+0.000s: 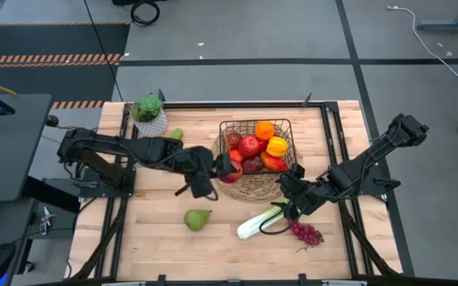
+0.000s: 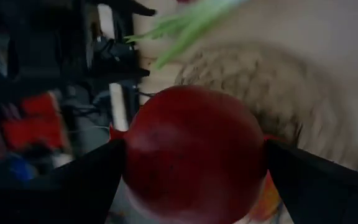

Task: Build produce basket
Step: Put the red pomegranate into the black wire basket

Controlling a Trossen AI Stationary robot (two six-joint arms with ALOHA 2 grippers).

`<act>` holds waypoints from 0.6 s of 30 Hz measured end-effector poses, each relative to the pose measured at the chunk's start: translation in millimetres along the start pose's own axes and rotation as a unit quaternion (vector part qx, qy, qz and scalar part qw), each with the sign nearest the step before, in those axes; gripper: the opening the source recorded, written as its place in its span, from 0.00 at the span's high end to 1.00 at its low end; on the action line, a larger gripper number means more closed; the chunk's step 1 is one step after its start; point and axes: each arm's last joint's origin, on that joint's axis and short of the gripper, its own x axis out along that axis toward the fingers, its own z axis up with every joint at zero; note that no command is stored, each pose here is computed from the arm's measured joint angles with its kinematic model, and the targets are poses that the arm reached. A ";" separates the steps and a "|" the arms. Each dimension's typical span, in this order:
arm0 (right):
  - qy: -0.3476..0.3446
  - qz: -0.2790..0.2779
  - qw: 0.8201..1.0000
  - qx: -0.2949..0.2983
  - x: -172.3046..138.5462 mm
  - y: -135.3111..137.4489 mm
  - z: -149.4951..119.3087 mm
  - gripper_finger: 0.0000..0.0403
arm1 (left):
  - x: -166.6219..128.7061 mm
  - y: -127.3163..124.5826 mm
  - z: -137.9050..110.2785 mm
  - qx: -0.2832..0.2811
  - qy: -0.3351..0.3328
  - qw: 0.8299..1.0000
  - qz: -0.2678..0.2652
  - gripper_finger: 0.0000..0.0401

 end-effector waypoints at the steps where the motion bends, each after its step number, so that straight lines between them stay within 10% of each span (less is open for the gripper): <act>1: 0.000 0.000 1.000 -0.001 0.0 0.0 0.0 0.07 | 0.7 0.2 -2.8 -0.034 -0.013 0.999 -0.002 0.06; 7: 0.000 -0.001 1.000 -0.010 0.3 -0.4 0.3 0.07 | 2.5 0.7 -10.1 -0.234 -0.066 0.970 -0.024 0.06; 18: -0.001 -0.004 1.000 -0.017 1.4 -2.1 1.7 0.07 | 1.8 3.0 -6.1 -0.511 -0.072 0.856 -0.036 0.06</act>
